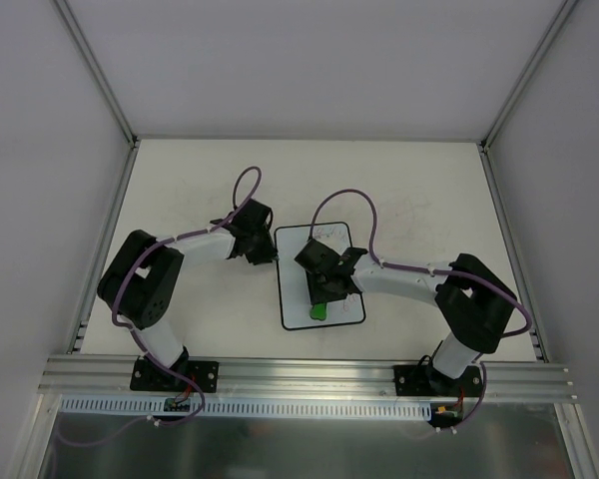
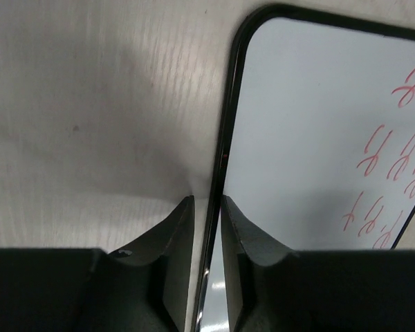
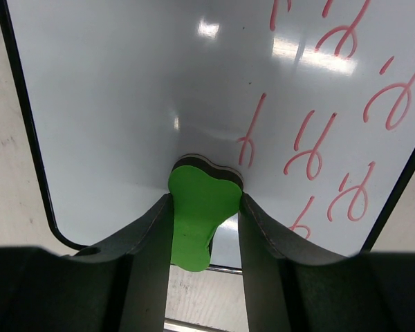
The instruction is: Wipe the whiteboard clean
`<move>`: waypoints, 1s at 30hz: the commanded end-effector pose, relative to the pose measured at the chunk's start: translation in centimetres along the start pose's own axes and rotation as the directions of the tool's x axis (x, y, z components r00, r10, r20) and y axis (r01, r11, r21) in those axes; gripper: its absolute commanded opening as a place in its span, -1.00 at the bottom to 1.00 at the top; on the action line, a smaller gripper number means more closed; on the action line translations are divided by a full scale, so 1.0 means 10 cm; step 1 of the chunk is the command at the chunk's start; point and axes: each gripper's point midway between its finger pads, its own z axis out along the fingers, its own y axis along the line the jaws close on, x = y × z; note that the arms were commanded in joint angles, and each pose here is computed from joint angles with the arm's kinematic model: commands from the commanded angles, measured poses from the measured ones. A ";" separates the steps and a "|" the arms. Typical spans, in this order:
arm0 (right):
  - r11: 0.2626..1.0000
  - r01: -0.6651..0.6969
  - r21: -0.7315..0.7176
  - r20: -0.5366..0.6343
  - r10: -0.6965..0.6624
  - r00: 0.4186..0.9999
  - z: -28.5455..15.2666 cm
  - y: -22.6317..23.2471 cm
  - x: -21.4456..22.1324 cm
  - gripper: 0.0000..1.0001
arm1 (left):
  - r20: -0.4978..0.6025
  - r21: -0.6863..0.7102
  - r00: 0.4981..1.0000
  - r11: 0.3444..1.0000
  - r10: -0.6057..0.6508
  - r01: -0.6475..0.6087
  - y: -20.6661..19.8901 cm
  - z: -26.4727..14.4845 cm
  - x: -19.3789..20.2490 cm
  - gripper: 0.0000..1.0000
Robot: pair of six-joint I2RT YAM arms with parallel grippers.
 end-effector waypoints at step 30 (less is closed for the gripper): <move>0.991 0.083 0.106 0.108 -0.095 0.990 -0.12 0.04 -0.12 -0.99 | -0.230 -0.159 0.971 0.982 0.063 -0.102 0.48 0.04 0.69 -1.00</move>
